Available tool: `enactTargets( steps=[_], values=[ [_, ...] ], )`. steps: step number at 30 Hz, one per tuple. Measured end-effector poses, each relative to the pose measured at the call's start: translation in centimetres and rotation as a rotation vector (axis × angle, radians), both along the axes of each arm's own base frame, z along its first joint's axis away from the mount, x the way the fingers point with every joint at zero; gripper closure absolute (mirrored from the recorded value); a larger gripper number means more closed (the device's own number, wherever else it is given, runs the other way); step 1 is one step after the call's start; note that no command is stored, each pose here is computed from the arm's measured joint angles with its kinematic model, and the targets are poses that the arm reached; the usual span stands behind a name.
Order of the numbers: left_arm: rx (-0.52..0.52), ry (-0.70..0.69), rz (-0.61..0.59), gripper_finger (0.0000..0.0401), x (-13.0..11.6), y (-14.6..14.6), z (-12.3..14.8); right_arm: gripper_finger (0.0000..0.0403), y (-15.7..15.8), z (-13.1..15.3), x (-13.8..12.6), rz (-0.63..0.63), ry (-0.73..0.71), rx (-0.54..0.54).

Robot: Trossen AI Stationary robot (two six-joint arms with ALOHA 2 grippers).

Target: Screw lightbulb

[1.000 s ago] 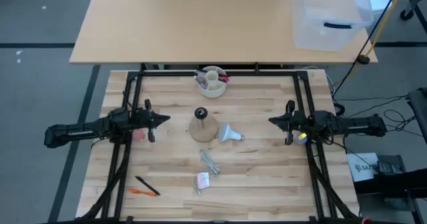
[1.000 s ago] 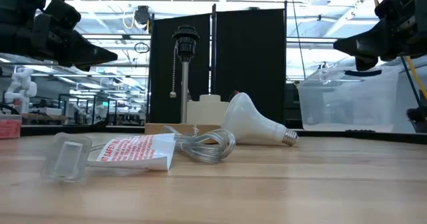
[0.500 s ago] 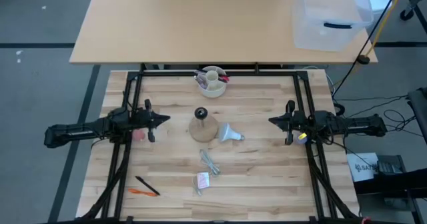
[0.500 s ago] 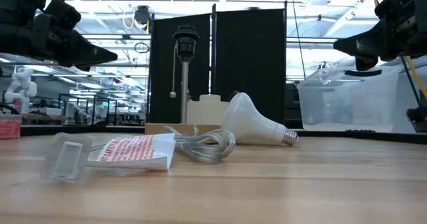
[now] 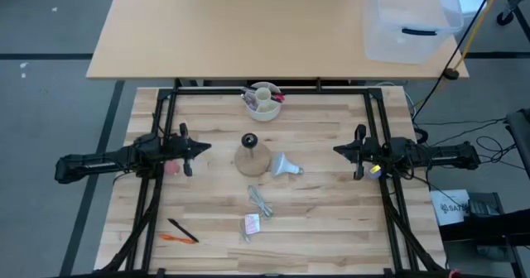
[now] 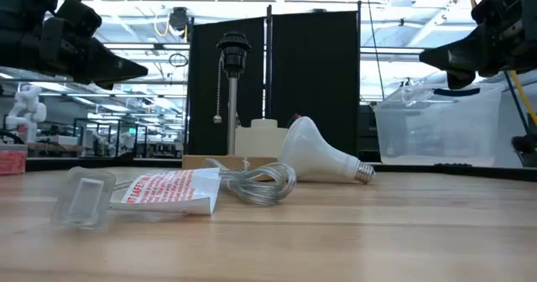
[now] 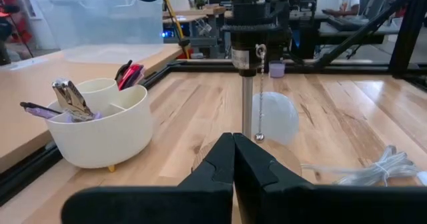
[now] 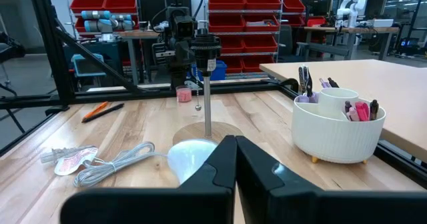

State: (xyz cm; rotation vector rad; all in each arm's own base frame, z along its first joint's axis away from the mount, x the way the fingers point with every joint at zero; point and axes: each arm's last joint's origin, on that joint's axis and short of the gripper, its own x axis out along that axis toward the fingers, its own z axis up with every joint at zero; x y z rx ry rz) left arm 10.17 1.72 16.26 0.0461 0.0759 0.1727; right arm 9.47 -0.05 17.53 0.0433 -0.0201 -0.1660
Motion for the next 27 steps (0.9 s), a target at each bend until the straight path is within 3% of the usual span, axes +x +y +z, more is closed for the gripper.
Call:
enactTargets(
  steps=[4, 9, 14, 19, 23, 27],
  values=[
    [-0.156, -0.098, -0.010, 0.0401, 0.0, 0.0, 0.7, 0.0403, 0.0, 0.0, 0.0, 0.000, 0.001, 0.000],
    [-0.277, -0.350, 0.045, 0.0401, -0.2, 0.2, 2.8, 0.0403, 0.0, 0.0, 0.0, 0.000, 0.001, 0.000],
    [-0.272, -0.451, 0.053, 0.0401, -0.5, 0.2, 3.7, 0.0403, 0.0, 0.0, 0.0, 0.000, 0.000, 0.000],
    [-0.257, -0.579, 0.199, 0.0401, -1.0, 0.6, 4.6, 0.0403, 0.0, 0.0, 0.0, 0.000, 0.000, 0.000],
    [-0.229, -0.697, 0.087, 0.0401, -1.4, 0.2, 5.9, 0.0403, 0.0, 0.0, 0.0, 0.000, 0.001, 0.000],
    [-0.205, -0.697, -0.014, 0.0401, -1.1, 0.0, 8.4, 0.0403, 0.0, 0.0, 0.0, 0.000, 0.000, 0.000]
  ],
)
